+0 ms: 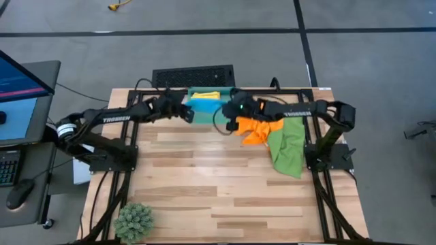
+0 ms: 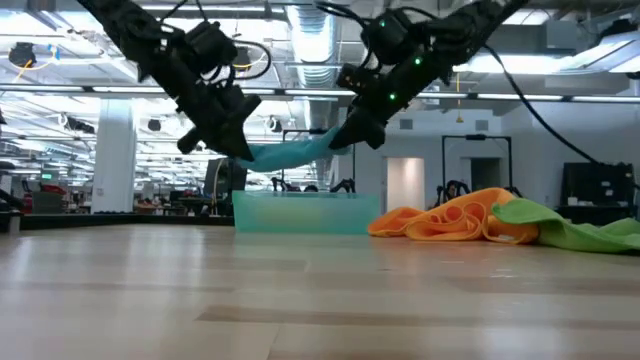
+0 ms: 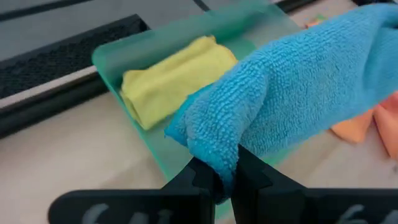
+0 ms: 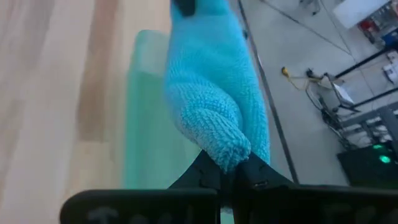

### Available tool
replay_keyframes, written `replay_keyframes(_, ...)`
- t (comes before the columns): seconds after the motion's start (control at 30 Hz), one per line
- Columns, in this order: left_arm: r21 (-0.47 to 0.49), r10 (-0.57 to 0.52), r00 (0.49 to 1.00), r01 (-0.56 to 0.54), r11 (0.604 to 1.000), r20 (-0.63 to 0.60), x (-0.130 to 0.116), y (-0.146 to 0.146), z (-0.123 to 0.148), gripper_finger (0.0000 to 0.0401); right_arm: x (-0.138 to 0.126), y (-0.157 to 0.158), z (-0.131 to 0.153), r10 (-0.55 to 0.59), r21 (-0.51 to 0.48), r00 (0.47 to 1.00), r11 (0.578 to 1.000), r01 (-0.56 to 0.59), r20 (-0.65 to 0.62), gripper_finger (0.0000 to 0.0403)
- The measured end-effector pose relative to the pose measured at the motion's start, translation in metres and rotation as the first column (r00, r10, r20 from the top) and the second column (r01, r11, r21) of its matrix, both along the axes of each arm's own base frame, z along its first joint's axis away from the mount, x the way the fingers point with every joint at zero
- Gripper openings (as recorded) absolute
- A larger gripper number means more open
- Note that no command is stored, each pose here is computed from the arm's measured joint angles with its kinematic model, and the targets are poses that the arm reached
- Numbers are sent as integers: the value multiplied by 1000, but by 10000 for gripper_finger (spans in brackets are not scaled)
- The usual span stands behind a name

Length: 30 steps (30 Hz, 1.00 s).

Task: Roll microfiber towels into tight, uniform cylinder then place into a basket
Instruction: Put the rolled blue microfiber towel into the green bin

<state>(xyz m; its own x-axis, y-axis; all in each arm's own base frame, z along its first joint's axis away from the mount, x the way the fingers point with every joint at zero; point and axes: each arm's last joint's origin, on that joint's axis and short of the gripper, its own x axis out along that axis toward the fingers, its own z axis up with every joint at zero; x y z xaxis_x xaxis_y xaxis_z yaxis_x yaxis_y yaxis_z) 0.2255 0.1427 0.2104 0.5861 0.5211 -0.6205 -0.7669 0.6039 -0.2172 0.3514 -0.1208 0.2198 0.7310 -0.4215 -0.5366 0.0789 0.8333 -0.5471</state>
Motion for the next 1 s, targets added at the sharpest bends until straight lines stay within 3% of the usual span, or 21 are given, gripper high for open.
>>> replay_keyframes(0.1, 8, -10, 1000, 10, 1000, 19, -1, 17, -6, 11, 3, -20, -8, 2, 19, 999, 1000, -3, 33, 22)
replay_keyframes(0.37, -65, -82, 997, 82, 995, -1, 14, 42, -29, 11, 20, -43, -34, -15, 65, 996, 998, 21, -91, 22)
replay_keyframes(0.7, -164, -136, 968, 102, 981, -211, 36, 54, -20, 11, 12, -69, -37, -19, 115, 981, 992, 42, -192, 22)
replay_keyframes(1.0, -169, -105, 972, 70, 983, -208, 38, 55, -15, 11, 5, -79, -37, 2, 174, 985, 984, 29, -174, 22)
